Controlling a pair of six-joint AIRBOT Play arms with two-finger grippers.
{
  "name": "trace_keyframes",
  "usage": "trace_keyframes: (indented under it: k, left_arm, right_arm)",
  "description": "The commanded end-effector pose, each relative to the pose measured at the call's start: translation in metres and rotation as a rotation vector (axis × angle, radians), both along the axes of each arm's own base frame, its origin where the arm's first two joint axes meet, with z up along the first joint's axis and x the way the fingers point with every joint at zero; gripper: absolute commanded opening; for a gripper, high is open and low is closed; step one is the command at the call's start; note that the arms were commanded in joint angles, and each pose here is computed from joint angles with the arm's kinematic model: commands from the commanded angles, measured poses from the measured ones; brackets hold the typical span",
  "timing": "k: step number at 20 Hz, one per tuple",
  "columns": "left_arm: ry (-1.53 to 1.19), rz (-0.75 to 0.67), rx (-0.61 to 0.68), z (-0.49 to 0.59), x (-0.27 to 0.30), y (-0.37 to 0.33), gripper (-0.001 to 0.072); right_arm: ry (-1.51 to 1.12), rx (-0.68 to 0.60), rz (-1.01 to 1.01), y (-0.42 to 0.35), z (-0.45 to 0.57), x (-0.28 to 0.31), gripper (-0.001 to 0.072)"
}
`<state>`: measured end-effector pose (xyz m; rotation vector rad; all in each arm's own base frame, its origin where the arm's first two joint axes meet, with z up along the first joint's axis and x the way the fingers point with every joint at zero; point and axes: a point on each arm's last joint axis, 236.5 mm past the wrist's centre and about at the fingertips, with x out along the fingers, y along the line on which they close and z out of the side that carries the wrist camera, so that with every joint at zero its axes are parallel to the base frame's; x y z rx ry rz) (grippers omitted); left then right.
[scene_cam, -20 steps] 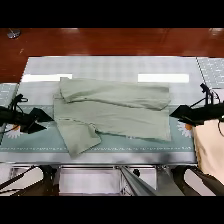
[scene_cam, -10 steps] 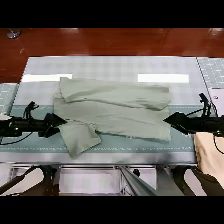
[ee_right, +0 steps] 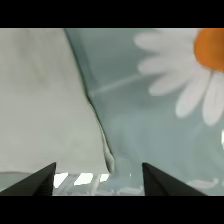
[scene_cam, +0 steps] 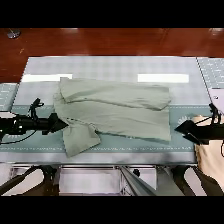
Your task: Fold the shirts.
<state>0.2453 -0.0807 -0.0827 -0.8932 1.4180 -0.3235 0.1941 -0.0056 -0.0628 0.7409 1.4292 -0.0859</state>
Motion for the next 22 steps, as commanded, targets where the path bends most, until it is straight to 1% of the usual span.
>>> trace_keyframes:
  k: [1,6,11,15,16,17,18,19,20,22]
  left_arm:
    - [-0.012,-0.019,-0.007,0.004,0.000,-0.002,0.0020]
    - [-0.016,-0.023,-0.005,0.004,0.000,-0.002,0.0020]
    - [-0.018,-0.021,-0.002,0.003,0.001,-0.001,0.0020]
    - [-0.021,-0.017,0.003,0.002,0.002,-0.001,0.0020]
    - [-0.021,-0.017,0.002,0.003,0.002,-0.001,0.0020]
    - [-0.020,-0.020,0.000,0.003,0.001,-0.001,0.0020]
    - [-0.035,-0.059,0.005,0.004,-0.002,0.000,0.0020]
    - [-0.037,-0.107,0.040,0.002,-0.007,0.008,0.0020]
    - [-0.009,-0.104,0.046,0.004,-0.011,0.015,0.0020]
    - [-0.050,-0.066,-0.020,0.026,0.001,0.015,0.0020]
  right_arm:
    - [0.134,0.083,-0.022,0.022,-0.020,-0.036,0.0617]
    - [0.162,0.107,0.043,0.039,-0.032,-0.036,0.0617]
    - [0.076,0.236,-0.069,0.058,-0.035,0.005,0.0615]
    - [0.080,0.243,-0.102,0.056,-0.042,0.012,0.0590]
    - [0.063,0.251,-0.108,0.057,-0.042,0.016,0.0440]
    - [0.036,0.261,-0.103,0.058,-0.040,0.022,0.0223]
    - [-0.008,0.284,-0.065,0.064,-0.034,0.026,0.0025]
    - [-0.028,0.314,-0.037,0.070,-0.027,0.028,0.0026]
    - [-0.035,0.331,-0.007,0.073,-0.021,0.028,0.0026]
    - [-0.053,0.339,0.031,0.073,-0.010,0.033,0.0026]
